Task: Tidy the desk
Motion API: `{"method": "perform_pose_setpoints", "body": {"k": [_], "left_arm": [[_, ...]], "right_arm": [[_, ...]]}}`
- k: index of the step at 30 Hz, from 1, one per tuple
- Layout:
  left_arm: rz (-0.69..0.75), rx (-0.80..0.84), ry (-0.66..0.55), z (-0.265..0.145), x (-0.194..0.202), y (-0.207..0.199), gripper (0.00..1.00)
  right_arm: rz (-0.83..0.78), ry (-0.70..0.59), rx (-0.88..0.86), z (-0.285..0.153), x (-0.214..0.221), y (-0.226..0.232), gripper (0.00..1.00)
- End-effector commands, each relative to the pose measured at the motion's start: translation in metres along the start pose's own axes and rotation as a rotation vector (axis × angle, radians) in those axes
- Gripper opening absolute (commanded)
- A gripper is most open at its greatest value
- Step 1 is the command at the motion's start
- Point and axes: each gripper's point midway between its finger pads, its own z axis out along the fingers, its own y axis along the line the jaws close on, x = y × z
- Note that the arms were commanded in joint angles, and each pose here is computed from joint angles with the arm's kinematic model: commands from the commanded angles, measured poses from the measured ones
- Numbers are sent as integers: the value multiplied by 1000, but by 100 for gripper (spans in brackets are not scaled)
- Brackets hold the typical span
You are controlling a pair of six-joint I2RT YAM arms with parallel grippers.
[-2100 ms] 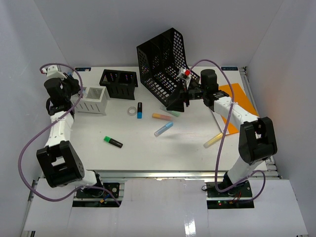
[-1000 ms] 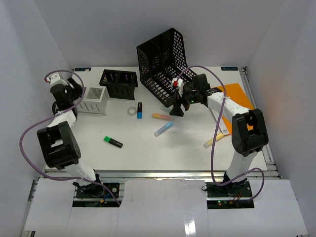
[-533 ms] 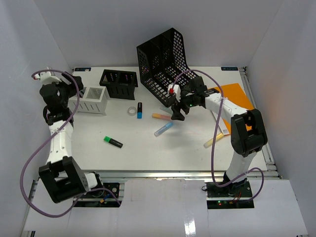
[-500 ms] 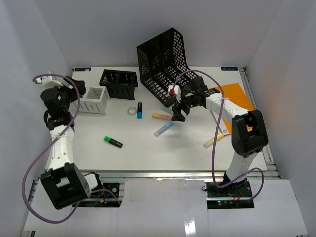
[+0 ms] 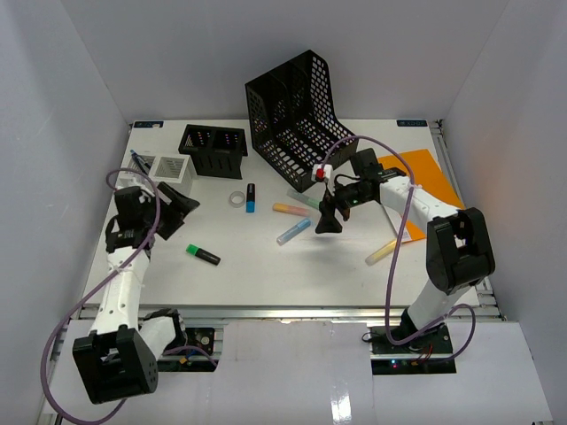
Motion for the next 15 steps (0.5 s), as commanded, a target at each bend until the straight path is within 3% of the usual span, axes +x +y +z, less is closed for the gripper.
{"method": "perform_pose_setpoints", "body": {"k": [1, 5, 15], "left_arm": [[-90, -166, 106, -5, 52, 13, 88], [-147, -318, 125, -4, 66, 32, 85], [-151, -497, 189, 16, 97, 51, 78]], "right_arm": [[6, -68, 59, -30, -15, -5, 89], [8, -114, 58, -40, -18, 0, 89], [-16, -154, 53, -46, -26, 9, 89]]}}
